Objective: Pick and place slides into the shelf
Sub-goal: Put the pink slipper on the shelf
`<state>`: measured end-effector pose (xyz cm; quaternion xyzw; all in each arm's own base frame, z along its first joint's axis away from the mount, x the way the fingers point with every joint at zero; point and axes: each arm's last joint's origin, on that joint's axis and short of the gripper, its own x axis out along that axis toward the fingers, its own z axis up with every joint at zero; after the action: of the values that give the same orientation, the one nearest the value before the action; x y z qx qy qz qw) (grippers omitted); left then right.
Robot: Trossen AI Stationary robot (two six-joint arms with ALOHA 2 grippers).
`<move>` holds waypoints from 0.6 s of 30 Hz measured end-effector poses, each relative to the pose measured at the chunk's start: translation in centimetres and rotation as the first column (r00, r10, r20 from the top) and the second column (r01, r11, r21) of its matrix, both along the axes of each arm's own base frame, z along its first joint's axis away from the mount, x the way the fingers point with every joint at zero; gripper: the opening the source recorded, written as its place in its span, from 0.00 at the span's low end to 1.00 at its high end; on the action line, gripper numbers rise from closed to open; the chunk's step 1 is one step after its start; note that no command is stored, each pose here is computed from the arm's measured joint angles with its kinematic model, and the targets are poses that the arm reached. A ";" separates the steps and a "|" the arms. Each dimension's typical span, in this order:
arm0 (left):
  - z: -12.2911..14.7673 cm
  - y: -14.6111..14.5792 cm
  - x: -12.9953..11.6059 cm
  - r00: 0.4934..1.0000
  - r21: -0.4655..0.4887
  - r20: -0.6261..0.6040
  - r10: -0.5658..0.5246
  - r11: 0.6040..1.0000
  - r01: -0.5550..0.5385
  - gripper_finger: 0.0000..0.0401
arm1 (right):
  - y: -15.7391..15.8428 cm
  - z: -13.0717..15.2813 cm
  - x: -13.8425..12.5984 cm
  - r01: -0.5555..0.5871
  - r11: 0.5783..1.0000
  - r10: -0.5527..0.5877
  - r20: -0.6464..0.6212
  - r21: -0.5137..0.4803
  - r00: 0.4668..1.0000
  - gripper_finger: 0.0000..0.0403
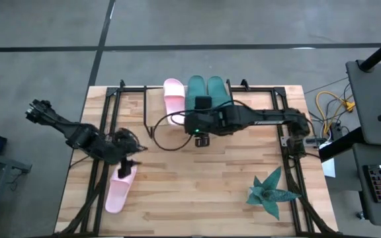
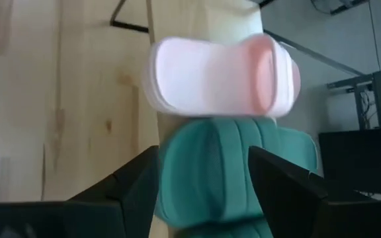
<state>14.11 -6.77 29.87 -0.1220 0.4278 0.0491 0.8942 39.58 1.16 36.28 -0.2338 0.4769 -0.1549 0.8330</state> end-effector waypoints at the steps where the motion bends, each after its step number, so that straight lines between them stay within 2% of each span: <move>1: -0.5 -0.4 0.3 0.999 -0.032 -0.053 -0.007 0.999 0.005 0.57 | 0.0 0.1 -0.4 0.003 1.000 -0.003 0.002 0.002 1.000 0.54; 5: -2.6 -1.9 1.3 0.960 -0.096 -0.277 0.026 0.994 -0.055 0.57 | 0.1 0.6 -2.3 0.006 1.000 -0.007 0.011 0.009 1.000 0.54; 9: -4.5 -3.5 1.9 0.886 -0.021 -0.454 0.092 0.993 -0.114 0.57 | 0.0 0.6 -3.8 0.008 1.000 -0.008 0.049 0.013 0.999 0.54; 12: -5.1 -4.8 2.3 0.854 0.019 -0.506 0.124 0.991 -0.133 0.57 | -0.1 0.6 -4.9 0.004 1.000 -0.005 0.092 0.011 0.996 0.54; 18: -5.6 -7.8 3.2 0.827 0.043 -0.536 0.169 0.984 -0.173 0.57 | -0.2 -0.2 -6.9 -0.008 1.000 0.008 0.152 0.005 0.988 0.54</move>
<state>17.28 -14.61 24.29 -0.1442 0.6486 0.1594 0.7302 32.63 0.91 36.08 -0.2211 0.4114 -0.1677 0.8682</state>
